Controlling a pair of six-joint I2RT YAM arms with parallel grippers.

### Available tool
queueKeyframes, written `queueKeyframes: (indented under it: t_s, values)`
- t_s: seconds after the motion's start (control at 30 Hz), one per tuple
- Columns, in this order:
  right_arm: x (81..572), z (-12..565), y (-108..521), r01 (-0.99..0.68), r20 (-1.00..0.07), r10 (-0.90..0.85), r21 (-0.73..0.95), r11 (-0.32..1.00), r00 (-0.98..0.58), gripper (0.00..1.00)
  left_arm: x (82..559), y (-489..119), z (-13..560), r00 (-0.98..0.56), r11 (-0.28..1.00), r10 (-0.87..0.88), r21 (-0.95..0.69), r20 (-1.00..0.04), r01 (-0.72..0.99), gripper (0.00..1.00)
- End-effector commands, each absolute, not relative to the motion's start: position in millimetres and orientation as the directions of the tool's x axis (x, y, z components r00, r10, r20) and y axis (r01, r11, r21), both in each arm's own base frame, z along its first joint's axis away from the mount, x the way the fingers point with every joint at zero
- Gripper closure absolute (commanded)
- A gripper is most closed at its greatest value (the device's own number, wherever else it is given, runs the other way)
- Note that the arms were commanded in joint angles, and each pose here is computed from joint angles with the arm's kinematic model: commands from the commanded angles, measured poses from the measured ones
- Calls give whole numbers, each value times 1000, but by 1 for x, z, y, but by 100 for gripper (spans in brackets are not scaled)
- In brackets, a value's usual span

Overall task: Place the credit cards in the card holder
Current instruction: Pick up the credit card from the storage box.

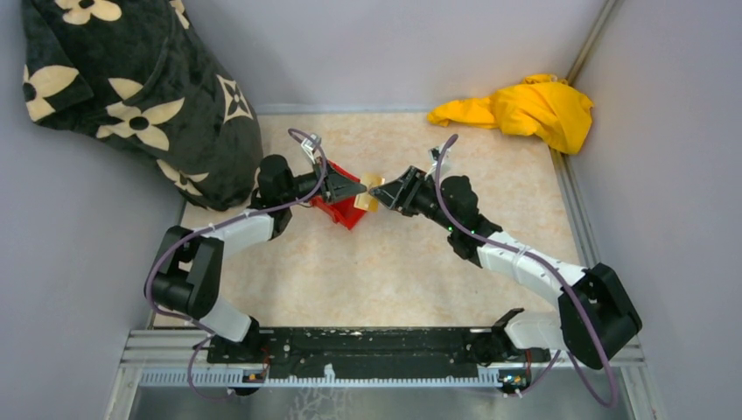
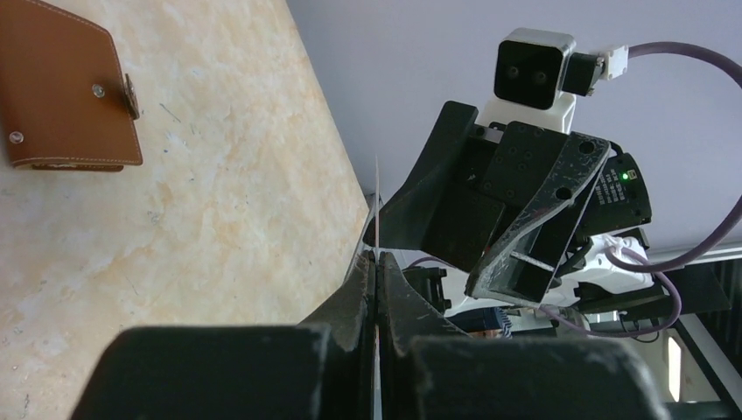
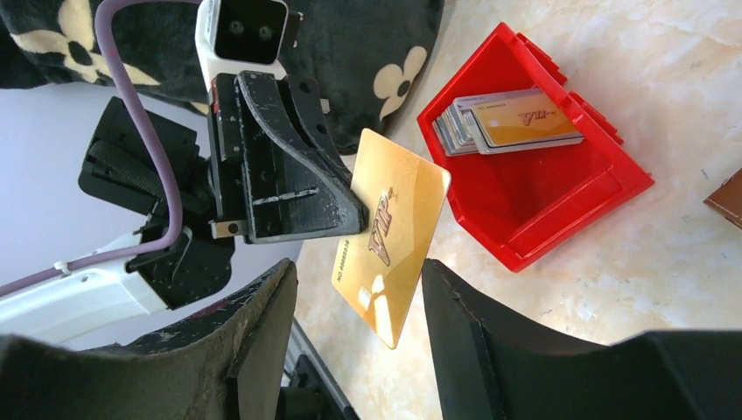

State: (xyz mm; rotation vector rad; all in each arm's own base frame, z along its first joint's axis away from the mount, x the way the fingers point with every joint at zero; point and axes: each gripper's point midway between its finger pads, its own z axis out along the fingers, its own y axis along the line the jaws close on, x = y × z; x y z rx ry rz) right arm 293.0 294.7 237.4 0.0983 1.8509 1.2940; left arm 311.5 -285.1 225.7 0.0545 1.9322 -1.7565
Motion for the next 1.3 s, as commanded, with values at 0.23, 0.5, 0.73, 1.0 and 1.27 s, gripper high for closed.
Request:
queueKeyframes:
  t_s: [0.23,0.5,0.73,1.0,1.27]
  values:
    - [297,244,294,-421,-584,521,811,406,-622,46,310,-295,247,-849,85,-278,-891,-450,445,100]
    - [299,239,301,-427,-563,515,826,368,-646,52,308,-300,246,-858,59,-262,-894,-442,443,100]
    - [301,240,305,-434,-545,521,839,329,-657,74,307,-308,243,-870,37,-235,-898,-434,438,100]
    - [302,238,297,-418,-538,529,843,339,-656,100,315,-307,229,-874,88,-259,-911,-411,403,69]
    - [309,220,262,-344,-620,507,771,537,-598,100,348,-295,185,-847,330,-370,-907,-381,264,46]
